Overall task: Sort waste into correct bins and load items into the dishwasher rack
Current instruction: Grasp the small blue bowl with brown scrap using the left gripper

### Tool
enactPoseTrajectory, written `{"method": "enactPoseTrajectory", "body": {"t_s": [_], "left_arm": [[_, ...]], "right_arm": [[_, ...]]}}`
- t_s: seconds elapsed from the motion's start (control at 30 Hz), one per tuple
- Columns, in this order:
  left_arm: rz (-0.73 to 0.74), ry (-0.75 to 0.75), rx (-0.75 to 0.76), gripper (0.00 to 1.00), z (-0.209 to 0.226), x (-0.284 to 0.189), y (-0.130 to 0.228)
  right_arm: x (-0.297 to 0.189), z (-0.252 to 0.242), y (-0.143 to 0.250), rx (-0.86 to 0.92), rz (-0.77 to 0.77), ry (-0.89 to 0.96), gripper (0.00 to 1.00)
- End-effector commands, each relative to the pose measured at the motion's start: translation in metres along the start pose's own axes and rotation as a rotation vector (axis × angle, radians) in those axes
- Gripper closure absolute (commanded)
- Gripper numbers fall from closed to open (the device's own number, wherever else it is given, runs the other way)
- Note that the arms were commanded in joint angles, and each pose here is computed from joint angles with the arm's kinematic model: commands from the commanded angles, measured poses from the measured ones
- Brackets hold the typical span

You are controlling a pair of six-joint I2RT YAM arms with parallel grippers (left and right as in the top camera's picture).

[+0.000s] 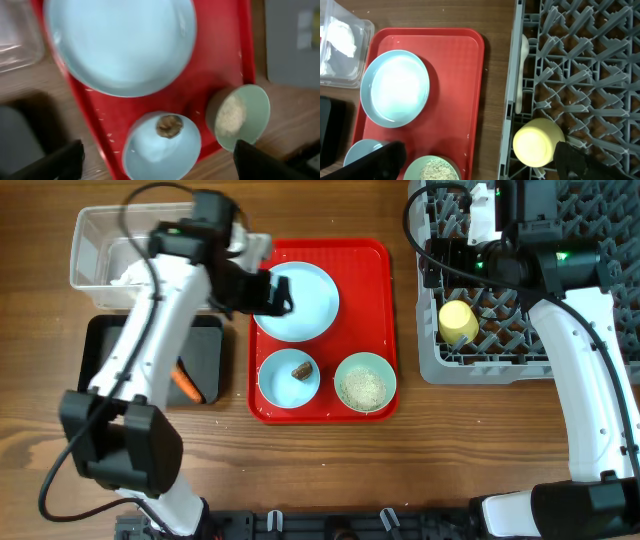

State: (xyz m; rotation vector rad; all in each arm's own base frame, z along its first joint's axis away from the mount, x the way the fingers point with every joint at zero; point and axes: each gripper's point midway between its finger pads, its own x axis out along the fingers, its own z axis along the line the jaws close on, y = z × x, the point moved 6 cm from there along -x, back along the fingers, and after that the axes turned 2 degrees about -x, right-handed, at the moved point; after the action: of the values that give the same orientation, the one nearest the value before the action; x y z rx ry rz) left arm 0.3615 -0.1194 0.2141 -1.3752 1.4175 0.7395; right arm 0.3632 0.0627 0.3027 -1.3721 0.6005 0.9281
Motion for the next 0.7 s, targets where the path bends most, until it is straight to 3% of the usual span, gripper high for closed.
{"method": "enactPoseTrajectory", "body": {"t_s": [0.0, 0.13, 0.33, 0.6, 0.67], "left_arm": [[0.042, 0.007, 0.15, 0.17, -0.04, 0.008, 0.013], [0.185, 0.009, 0.159, 0.28, -0.065, 0.041, 0.049], [0.358, -0.135, 0.162, 0.27, -0.07, 0.081, 0.105], [0.31, -0.182, 0.215, 0.31, -0.058, 0.122, 0.121], [0.31, -0.186, 0.214, 0.36, -0.053, 0.127, 0.124]], "right_arm": [[0.004, -0.002, 0.003, 0.022, 0.019, -0.007, 0.02], [0.004, -0.002, 0.003, 0.019, 0.019, -0.007, 0.02], [0.004, -0.002, 0.003, 0.019, 0.019, -0.007, 0.01], [0.004, -0.002, 0.003, 0.019, 0.02, -0.007, 0.01], [0.004, -0.002, 0.003, 0.019, 0.019, -0.007, 0.01]]}}
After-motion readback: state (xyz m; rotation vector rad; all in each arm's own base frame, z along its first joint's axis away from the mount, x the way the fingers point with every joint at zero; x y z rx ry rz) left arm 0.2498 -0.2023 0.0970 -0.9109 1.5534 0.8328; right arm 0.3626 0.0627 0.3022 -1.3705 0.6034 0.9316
